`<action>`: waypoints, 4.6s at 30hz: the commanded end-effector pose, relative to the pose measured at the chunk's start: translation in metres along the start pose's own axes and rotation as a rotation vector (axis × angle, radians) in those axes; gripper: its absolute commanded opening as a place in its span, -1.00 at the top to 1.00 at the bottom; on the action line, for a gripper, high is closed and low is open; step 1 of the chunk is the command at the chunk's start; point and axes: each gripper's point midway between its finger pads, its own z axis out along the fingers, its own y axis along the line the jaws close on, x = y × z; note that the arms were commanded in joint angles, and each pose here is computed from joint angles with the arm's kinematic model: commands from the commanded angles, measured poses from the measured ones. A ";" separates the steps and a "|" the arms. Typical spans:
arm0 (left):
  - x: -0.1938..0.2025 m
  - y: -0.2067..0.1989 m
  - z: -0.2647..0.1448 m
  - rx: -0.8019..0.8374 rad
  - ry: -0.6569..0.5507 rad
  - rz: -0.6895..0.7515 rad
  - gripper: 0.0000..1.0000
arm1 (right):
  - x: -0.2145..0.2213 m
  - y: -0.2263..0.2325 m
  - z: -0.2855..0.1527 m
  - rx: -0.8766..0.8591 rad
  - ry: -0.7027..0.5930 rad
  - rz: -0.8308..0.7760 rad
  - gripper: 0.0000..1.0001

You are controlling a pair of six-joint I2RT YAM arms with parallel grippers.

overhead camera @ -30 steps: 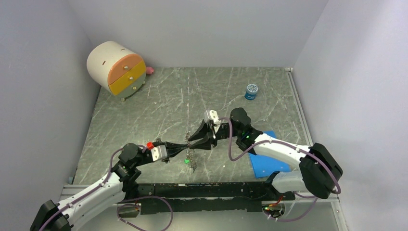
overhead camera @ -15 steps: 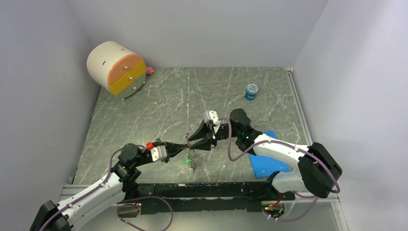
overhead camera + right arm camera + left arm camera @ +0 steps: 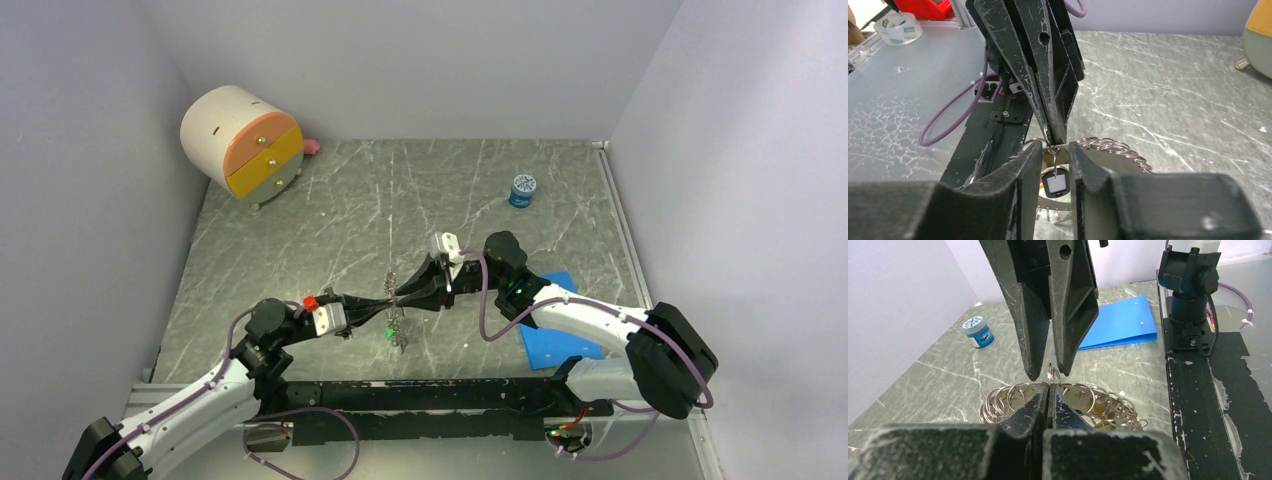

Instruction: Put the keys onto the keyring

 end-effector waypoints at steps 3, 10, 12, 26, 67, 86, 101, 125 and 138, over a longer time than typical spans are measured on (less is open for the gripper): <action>-0.034 0.005 0.005 0.004 -0.099 0.066 0.95 | -0.012 0.001 0.004 -0.029 -0.037 -0.036 0.48; -0.036 0.005 0.005 0.003 -0.106 0.067 0.95 | -0.011 -0.001 0.005 -0.025 -0.036 -0.035 0.52; -0.035 0.005 0.005 0.002 -0.103 0.065 0.95 | -0.012 -0.001 0.004 -0.024 -0.038 -0.040 0.70; -0.004 0.023 -0.006 -0.121 0.075 0.008 0.36 | -0.001 -0.014 -0.001 0.050 0.101 -0.013 1.00; 0.016 0.010 0.036 0.128 0.194 -0.021 0.33 | 0.028 -0.027 -0.017 0.190 0.589 0.108 1.00; 0.032 0.004 0.037 0.138 0.268 -0.018 0.95 | 0.029 -0.029 -0.015 0.206 0.584 0.087 1.00; 0.035 0.008 0.032 0.094 0.310 -0.059 0.76 | 0.028 -0.026 -0.012 0.184 0.565 0.080 1.00; -0.006 0.025 0.036 -0.085 -0.001 -0.119 0.95 | -0.033 -0.024 -0.035 0.196 0.138 0.074 -0.52; -0.034 0.017 0.035 -0.035 -0.129 -0.071 0.95 | -0.040 0.007 -0.030 -0.032 0.012 0.008 0.06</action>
